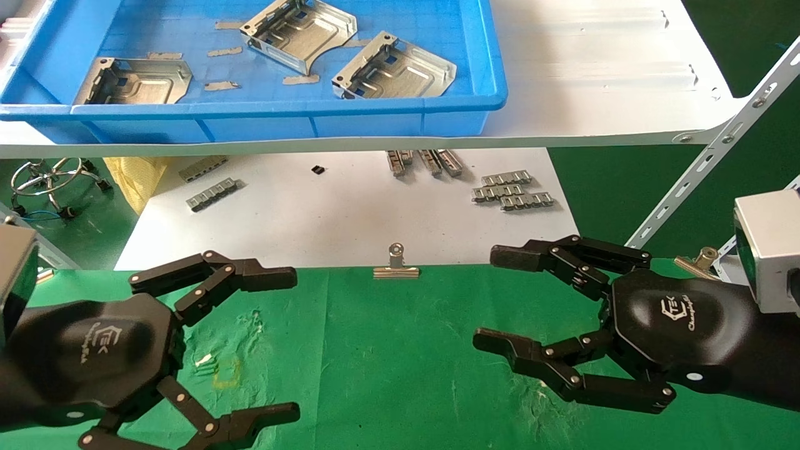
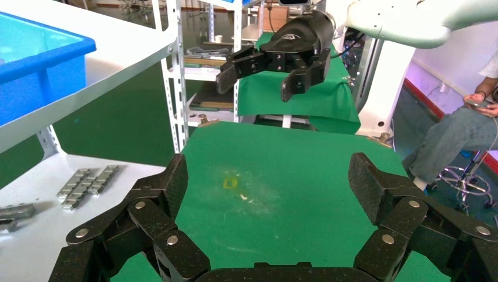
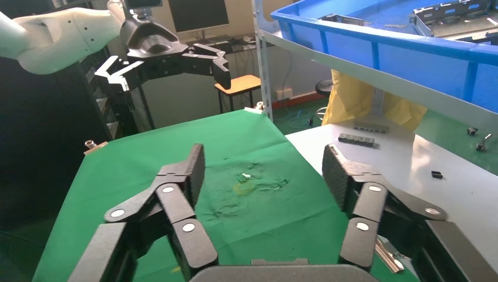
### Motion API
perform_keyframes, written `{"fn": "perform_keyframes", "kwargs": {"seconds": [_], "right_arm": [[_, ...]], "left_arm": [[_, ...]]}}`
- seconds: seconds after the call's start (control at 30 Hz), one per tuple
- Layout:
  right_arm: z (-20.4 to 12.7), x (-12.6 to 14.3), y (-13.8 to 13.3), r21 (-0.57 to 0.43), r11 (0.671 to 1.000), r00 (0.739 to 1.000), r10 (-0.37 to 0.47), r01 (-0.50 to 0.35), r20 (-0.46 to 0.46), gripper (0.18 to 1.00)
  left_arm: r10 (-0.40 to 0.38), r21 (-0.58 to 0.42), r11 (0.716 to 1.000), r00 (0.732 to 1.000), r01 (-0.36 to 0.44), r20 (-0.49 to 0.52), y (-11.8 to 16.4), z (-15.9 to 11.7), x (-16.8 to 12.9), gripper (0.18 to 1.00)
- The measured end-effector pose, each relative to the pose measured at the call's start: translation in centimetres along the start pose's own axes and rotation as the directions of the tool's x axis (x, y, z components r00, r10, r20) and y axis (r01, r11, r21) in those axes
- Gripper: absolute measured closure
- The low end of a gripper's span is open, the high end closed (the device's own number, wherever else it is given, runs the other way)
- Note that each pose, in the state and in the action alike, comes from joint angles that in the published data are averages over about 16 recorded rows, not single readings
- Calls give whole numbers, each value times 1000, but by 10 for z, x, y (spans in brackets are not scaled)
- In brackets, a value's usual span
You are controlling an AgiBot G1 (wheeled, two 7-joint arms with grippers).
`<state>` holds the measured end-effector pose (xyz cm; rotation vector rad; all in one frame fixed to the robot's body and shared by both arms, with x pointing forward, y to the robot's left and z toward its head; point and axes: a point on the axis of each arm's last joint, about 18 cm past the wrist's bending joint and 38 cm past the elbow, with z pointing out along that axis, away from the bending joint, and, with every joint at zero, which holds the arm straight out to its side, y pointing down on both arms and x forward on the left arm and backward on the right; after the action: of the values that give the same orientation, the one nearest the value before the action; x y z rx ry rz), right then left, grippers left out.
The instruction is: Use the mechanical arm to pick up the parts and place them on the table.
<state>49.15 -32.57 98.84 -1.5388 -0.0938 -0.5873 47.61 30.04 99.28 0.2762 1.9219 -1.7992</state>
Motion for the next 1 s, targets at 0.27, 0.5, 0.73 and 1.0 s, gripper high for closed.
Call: {"fn": "perform_keyframes", "kwargs": {"seconds": [0.27,0.5,0.73,1.0], "right_arm": [[0,0,0,0,1000,1000,0,0,0,525],[0,0,0,0,1000,1000,0,0,0,691],[0,0,0,0,1000,1000,0,0,0,830],[0,0,0,0,1000,1000,0,0,0,935]], "left_arm": [[0,0,1000,1000,0,0,0,0,0,184],[9,1,1000,1000,-9,16,-5,-1,-5,184],[54,11,998,995,-55,89,-26,-1,-33,184],[105,36,992,962,-118,252,-69,2,-106,184]]}}
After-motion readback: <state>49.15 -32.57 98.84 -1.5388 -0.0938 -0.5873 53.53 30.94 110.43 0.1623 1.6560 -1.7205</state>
